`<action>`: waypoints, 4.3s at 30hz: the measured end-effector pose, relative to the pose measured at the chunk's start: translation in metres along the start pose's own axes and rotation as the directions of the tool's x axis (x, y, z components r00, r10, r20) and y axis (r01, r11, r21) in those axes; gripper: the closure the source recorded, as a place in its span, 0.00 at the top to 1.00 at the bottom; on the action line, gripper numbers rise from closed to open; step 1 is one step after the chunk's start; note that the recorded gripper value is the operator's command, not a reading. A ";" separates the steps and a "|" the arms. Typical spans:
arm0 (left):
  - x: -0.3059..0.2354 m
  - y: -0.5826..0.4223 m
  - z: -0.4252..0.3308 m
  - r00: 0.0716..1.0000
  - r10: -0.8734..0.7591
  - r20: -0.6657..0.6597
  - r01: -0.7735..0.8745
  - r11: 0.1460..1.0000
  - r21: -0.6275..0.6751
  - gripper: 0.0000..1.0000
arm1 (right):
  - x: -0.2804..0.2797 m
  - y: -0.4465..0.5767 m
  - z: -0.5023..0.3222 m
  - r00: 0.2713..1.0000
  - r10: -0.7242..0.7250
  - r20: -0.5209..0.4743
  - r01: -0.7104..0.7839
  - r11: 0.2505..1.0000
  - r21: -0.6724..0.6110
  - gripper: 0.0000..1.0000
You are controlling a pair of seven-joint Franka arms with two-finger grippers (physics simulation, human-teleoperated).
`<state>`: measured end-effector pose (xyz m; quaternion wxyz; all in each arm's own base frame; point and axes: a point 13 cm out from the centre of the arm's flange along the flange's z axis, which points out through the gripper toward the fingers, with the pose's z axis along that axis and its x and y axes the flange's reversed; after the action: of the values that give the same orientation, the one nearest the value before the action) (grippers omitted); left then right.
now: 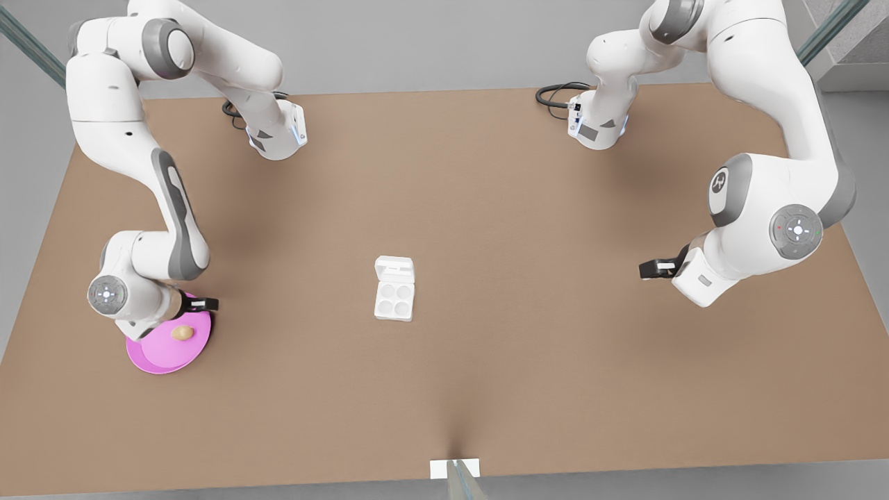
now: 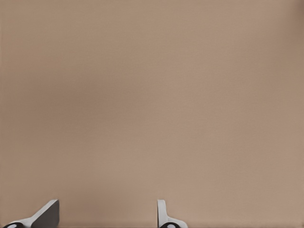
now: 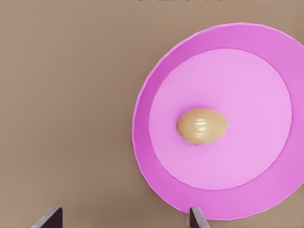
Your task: Pack egg into the box and close the box lid
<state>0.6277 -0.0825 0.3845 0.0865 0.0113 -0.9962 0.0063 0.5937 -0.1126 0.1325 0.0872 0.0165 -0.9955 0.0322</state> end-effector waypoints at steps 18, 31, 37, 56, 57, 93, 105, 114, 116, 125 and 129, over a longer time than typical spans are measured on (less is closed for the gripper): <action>0.006 0.000 0.006 1.000 -0.014 -0.028 0.014 1.000 -0.009 1.00 | -0.042 -0.066 0.072 0.985 -0.016 0.173 0.019 1.000 -0.014 1.00; 0.006 -0.001 0.006 0.999 -0.017 -0.029 0.017 1.000 -0.011 1.00 | -0.048 -0.066 0.085 0.978 -0.034 0.204 0.040 0.999 -0.025 0.78; 0.006 -0.001 0.006 0.999 -0.019 -0.029 0.019 1.000 -0.011 1.00 | -0.050 -0.063 0.086 0.976 -0.036 0.214 0.046 0.998 -0.041 0.78; 0.006 0.000 0.006 0.999 -0.022 -0.030 0.022 1.000 -0.011 1.00 | -0.090 0.102 -0.037 0.937 -0.211 0.278 0.226 0.974 -0.021 0.60; 0.006 0.000 0.006 0.999 -0.022 -0.030 0.022 1.000 -0.011 1.00 | -0.092 0.131 -0.043 0.937 -0.222 0.270 0.237 0.971 -0.023 0.60; 0.083 -0.215 0.017 0.969 0.243 -0.035 -0.245 0.968 -0.062 1.00 | -0.054 0.257 -0.063 0.950 0.313 -0.010 -0.309 0.934 -0.181 1.00; 0.278 -0.453 0.245 0.918 0.383 -0.104 -0.396 0.891 -0.222 1.00 | -0.017 0.043 -0.316 0.962 0.177 0.209 -0.174 0.984 -0.033 1.00; 0.231 -0.475 0.330 0.973 0.225 0.052 -0.210 0.955 -0.211 1.00 | 0.004 0.121 -0.331 0.990 -0.028 0.139 0.034 0.999 -0.042 1.00; 0.215 -0.477 0.329 0.979 0.185 0.090 -0.165 0.968 -0.188 1.00 | 0.004 0.113 -0.326 0.992 -0.027 0.126 0.033 0.999 -0.042 1.00; 0.136 -0.486 0.284 0.966 0.027 0.256 -0.007 0.997 -0.078 1.00 | 0.006 0.106 -0.333 0.990 -0.056 0.131 0.060 0.998 -0.032 1.00; 0.116 -0.483 0.285 0.956 -0.016 0.294 0.036 0.997 -0.062 1.00 | 0.007 0.107 -0.335 0.989 -0.069 0.133 0.074 0.997 -0.031 1.00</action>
<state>0.4760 -0.5715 0.1294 -0.0619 0.0223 -0.9974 -0.0298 0.6402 0.0164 0.4561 0.0224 0.0528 -0.9983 0.0102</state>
